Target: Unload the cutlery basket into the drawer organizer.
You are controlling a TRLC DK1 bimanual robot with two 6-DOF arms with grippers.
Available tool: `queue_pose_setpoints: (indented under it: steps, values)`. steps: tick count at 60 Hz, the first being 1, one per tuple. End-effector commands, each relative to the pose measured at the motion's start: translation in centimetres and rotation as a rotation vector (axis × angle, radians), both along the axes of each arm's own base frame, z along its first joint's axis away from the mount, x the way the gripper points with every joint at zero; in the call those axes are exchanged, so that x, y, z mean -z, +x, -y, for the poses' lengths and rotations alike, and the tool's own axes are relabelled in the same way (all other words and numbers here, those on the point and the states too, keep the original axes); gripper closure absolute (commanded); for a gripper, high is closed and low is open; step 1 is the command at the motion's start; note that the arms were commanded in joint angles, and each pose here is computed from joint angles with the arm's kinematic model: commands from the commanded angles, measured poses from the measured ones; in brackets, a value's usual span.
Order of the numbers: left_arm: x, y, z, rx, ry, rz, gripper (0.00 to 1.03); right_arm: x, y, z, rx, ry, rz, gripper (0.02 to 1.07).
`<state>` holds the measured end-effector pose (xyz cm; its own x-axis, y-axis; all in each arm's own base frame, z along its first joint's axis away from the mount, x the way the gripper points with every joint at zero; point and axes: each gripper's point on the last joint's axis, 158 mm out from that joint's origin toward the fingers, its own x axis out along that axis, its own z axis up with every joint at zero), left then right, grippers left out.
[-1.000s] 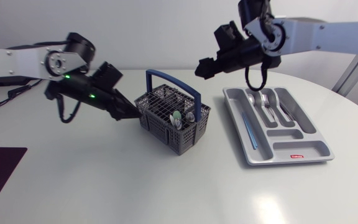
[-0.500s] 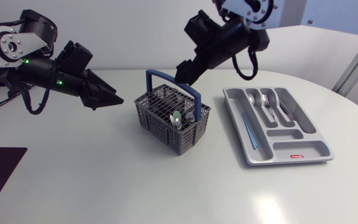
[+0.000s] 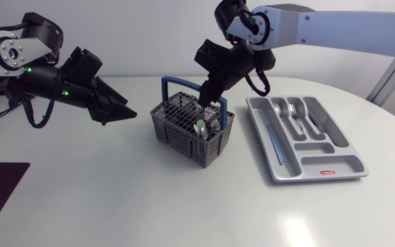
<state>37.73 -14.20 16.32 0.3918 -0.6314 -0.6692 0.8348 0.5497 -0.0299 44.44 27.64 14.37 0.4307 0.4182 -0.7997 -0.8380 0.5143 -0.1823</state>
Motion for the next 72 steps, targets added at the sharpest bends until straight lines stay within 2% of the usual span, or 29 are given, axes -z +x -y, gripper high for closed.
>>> queue_pose_setpoints:
  steps: [1,15,37,56,72]
  values:
    - [0.1,-1.0,0.0,0.015,-0.002,0.007,0.23,-0.8,-0.7,0.0,-0.077,-0.030,0.027,1.02]
    - [-0.3,-2.0,0.5,0.027,-0.005,0.016,0.23,-1.3,-4.4,0.4,-0.221,-0.023,-0.015,1.02]
    - [-0.5,-3.4,0.8,0.037,-0.005,0.020,0.23,-2.8,-9.9,-1.6,-0.418,0.063,-0.030,1.02]
    - [-0.1,-4.5,0.4,0.042,0.002,0.024,0.23,-1.6,-9.7,-3.9,-0.466,0.044,0.034,1.02]
    - [0.0,-5.5,1.0,0.063,0.002,0.027,0.23,-0.4,-8.6,-3.3,-0.482,0.017,0.097,1.02]
